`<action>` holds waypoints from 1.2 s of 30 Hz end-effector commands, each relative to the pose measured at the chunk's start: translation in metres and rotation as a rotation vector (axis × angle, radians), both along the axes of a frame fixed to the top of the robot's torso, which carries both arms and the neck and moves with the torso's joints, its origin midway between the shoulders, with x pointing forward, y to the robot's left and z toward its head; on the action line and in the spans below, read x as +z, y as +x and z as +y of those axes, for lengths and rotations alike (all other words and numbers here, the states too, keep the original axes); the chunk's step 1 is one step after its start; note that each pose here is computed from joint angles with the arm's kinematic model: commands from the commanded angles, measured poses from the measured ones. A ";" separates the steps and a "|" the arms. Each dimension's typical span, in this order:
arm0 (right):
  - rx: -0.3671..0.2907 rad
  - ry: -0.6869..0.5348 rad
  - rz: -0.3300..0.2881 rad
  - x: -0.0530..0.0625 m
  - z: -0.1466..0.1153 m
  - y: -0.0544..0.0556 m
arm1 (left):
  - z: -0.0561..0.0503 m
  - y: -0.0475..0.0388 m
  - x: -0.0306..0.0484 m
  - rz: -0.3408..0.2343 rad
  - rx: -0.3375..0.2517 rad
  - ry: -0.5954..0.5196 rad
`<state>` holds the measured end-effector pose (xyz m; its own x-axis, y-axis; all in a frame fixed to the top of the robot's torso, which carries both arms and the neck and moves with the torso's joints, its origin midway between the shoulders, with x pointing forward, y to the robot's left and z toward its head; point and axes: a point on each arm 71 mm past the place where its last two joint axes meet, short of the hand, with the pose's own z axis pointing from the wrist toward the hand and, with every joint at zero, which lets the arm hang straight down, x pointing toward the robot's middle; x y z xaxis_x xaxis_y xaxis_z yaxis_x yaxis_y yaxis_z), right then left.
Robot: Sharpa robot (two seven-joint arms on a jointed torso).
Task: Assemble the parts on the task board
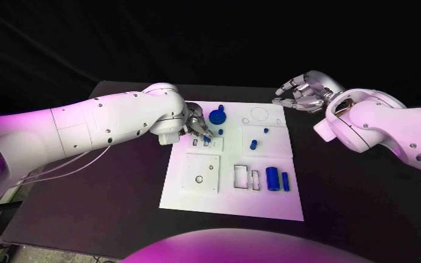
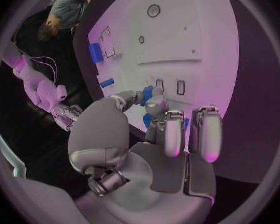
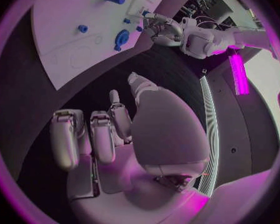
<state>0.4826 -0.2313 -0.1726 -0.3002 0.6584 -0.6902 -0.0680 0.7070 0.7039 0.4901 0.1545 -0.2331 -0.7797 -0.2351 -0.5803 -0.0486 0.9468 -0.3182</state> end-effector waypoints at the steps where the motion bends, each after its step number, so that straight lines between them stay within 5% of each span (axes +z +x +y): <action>1: 0.012 -0.009 -0.003 0.000 0.001 0.000 | -0.003 -0.0007 0.0001 -0.024 -0.050 0.052; 36: 0.014 -0.005 -0.010 0.000 0.002 0.000 | -0.006 -0.0029 -0.0076 -0.010 -0.091 0.108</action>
